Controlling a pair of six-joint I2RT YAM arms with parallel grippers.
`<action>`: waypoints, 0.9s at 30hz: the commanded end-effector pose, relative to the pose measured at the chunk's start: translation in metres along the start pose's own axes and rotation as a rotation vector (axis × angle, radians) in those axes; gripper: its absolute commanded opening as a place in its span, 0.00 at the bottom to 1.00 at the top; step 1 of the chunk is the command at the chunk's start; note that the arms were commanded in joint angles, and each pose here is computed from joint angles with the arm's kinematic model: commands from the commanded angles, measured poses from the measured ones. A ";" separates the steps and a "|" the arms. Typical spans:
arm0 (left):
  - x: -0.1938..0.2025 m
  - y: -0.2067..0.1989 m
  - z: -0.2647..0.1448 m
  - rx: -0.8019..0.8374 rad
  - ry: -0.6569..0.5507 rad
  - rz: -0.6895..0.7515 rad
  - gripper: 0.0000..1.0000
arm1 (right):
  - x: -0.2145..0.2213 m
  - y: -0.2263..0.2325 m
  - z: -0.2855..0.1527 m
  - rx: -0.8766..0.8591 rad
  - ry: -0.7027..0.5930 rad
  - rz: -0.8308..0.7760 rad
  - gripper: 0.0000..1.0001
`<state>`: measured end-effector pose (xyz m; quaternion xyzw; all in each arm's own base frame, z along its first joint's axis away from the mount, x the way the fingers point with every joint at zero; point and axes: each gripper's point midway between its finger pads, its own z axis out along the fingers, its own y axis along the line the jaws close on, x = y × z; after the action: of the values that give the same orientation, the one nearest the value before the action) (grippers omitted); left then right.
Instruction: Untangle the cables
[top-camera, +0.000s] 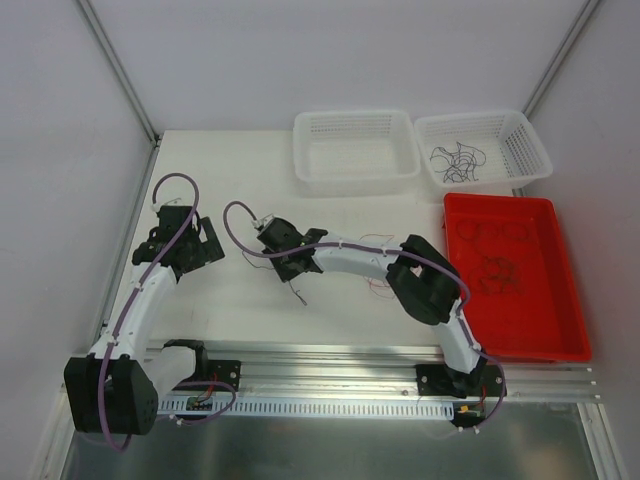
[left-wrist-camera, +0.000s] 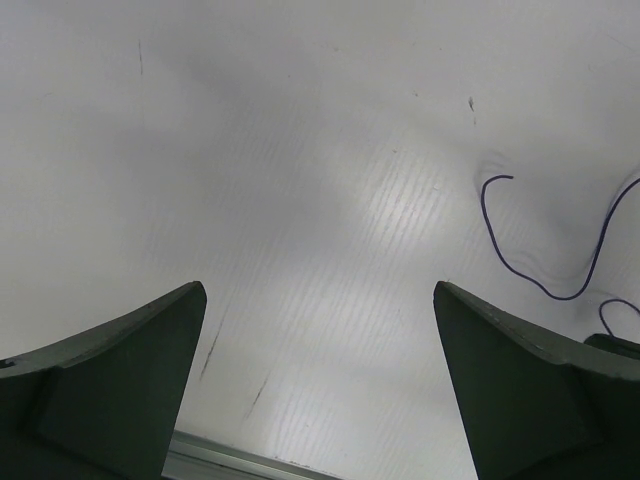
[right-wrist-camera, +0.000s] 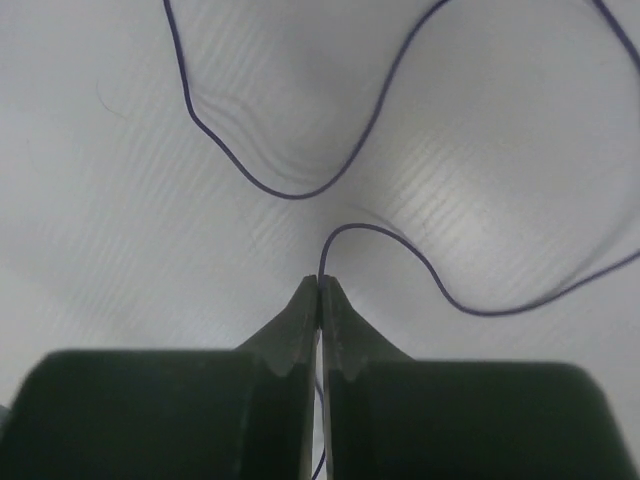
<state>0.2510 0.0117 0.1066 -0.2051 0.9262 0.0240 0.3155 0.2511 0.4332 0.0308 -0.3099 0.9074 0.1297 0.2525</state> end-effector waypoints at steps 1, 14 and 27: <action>-0.006 0.001 -0.003 0.002 -0.034 0.010 0.99 | -0.050 -0.024 -0.065 0.066 -0.166 -0.025 0.01; -0.003 0.000 0.000 0.004 -0.023 0.016 0.99 | -0.181 -0.150 -0.343 0.243 -0.692 -0.059 0.01; 0.002 0.000 0.005 -0.001 0.007 0.027 0.99 | -0.238 -0.336 -0.515 0.739 -1.107 0.000 0.01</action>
<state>0.2506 0.0122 0.1043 -0.1997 0.9285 0.0268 0.3119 0.4001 0.1246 0.5477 -0.1048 0.6617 0.0018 0.7424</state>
